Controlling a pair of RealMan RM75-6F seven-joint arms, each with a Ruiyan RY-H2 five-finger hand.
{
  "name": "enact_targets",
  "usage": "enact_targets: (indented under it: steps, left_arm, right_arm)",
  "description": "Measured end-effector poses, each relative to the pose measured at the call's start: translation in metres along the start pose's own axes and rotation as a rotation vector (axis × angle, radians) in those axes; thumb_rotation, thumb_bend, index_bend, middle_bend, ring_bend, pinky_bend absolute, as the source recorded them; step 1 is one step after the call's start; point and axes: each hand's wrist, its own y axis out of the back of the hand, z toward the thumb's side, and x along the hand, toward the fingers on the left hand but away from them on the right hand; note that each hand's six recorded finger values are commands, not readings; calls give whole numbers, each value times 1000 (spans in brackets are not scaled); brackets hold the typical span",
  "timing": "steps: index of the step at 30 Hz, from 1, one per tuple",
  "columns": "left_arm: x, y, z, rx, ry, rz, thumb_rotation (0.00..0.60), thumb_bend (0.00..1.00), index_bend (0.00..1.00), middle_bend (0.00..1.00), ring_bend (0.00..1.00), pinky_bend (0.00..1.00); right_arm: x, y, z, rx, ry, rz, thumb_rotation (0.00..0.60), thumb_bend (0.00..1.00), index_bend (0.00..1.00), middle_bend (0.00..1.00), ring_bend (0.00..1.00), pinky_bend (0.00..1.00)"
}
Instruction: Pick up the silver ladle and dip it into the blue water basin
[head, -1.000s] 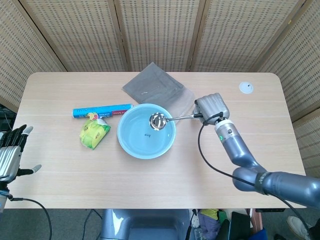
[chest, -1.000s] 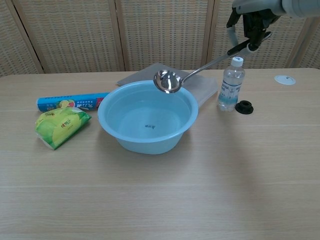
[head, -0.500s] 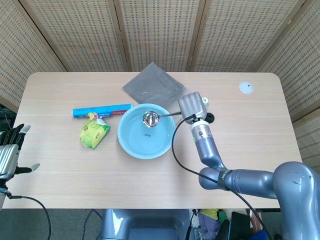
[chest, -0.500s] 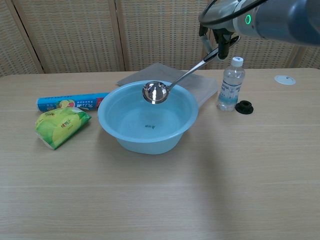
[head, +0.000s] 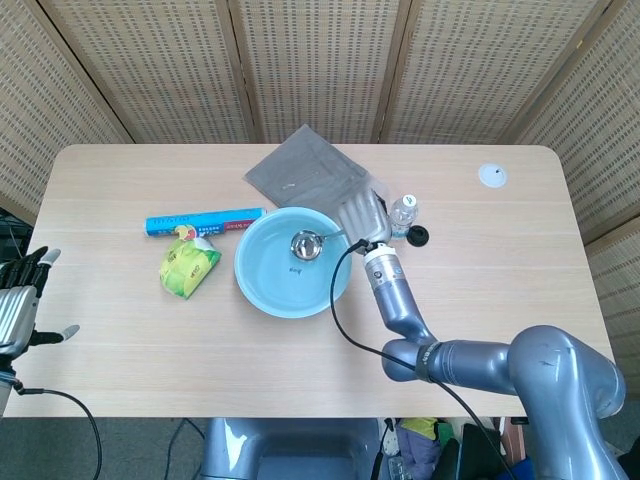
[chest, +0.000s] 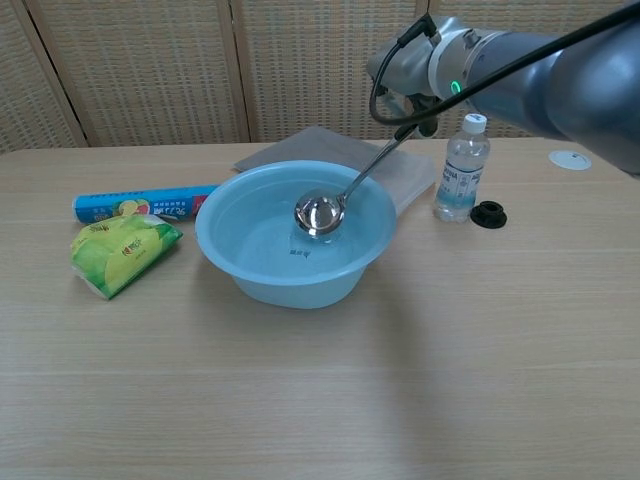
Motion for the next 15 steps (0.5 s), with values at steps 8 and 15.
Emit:
enact_targets:
  steps: [8, 15]
  left_arm:
    - [2, 0, -1, 1, 6, 1, 600, 0, 0, 0, 0, 0]
    - [2, -2, 0, 6, 3, -5, 600, 0, 0, 0, 0, 0]
  right_arm:
    - [-3, -8, 3, 139, 1, -9, 600, 1000, 915, 973, 1000, 1000]
    - [6, -14, 14, 211, 49, 3, 600, 1000, 916, 973, 1000, 1000]
